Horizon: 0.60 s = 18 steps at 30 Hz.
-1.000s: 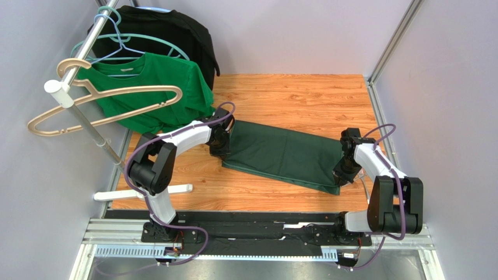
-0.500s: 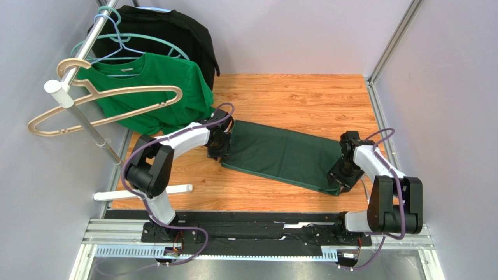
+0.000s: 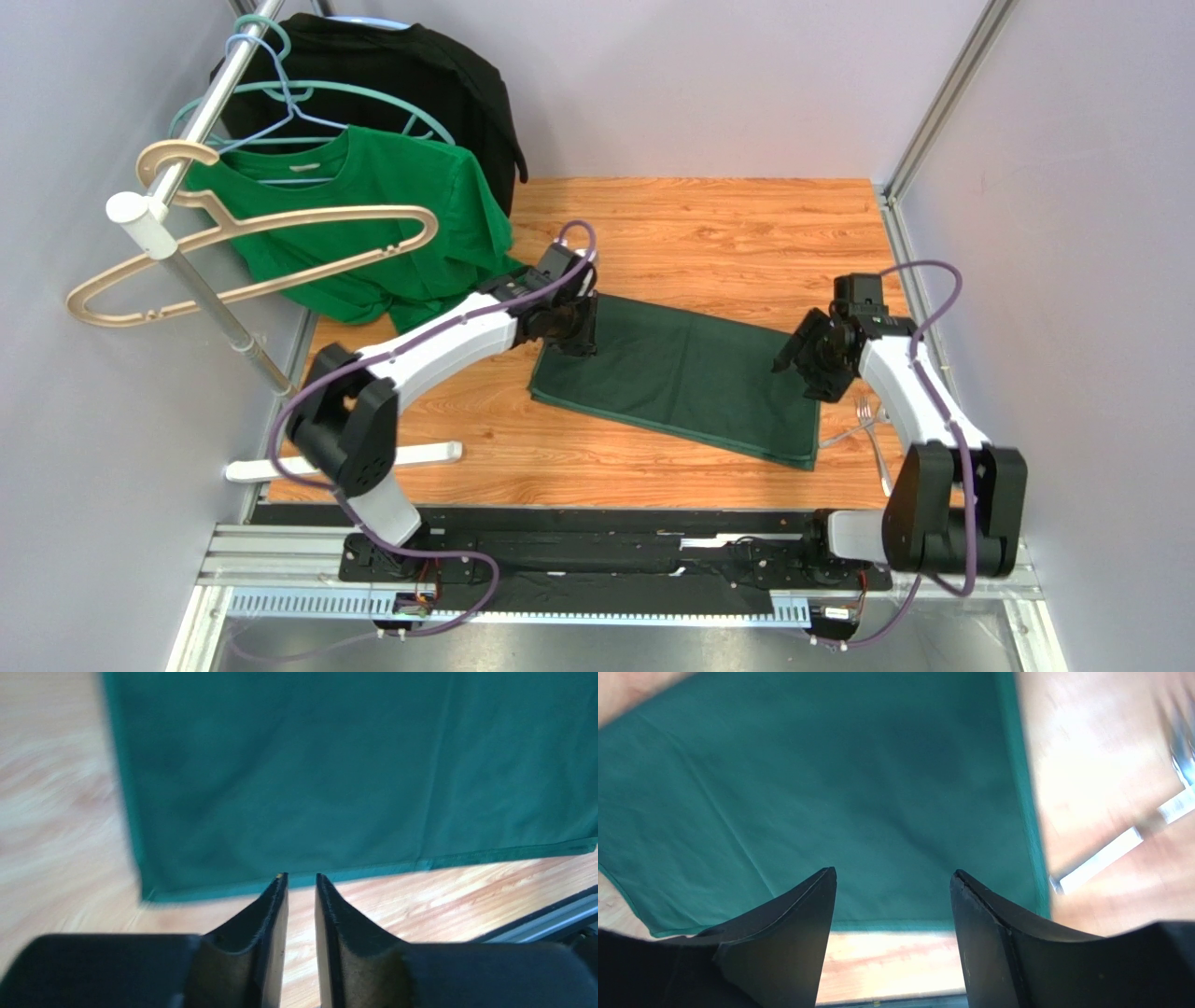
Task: Fold the napkin into a case and place the utensils inside
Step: Pick up the rectangle-folded napkin from the center of the board.
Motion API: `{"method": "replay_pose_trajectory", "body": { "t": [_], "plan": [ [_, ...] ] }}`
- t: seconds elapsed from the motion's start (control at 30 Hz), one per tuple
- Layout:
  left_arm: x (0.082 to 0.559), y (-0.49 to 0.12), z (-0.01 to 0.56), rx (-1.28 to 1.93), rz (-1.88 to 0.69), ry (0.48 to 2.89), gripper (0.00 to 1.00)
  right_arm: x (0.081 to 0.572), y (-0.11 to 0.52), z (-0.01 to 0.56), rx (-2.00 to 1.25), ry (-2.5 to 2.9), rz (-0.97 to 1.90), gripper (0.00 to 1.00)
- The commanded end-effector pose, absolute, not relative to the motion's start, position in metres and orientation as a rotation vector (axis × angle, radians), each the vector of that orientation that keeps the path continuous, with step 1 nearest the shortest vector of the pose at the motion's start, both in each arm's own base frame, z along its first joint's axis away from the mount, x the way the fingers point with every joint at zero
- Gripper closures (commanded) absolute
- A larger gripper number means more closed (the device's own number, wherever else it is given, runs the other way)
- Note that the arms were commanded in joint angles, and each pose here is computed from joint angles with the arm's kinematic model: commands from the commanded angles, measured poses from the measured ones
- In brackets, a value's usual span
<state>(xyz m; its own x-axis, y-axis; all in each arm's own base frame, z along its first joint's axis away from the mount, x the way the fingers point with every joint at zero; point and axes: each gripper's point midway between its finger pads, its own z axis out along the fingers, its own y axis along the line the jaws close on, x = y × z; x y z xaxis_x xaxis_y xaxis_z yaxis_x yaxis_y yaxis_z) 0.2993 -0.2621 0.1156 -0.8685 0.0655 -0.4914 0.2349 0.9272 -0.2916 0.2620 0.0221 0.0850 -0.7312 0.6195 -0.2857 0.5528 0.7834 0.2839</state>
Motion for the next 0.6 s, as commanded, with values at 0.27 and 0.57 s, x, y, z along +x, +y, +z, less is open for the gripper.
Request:
{"method": "replay_pose_trajectory", "body": {
  "t": [0.27, 0.57],
  "plan": [
    [0.322, -0.302, 0.054, 0.19, -0.49, 2.664, 0.8, 0.374, 0.027, 0.057, 0.534, 2.61, 0.33, 0.29],
    [0.309, -0.284, 0.028, 0.121, -0.414, 2.713, 0.78, 0.412, 0.075, 0.056, 0.323, 2.687, 0.492, 0.29]
  ]
}}
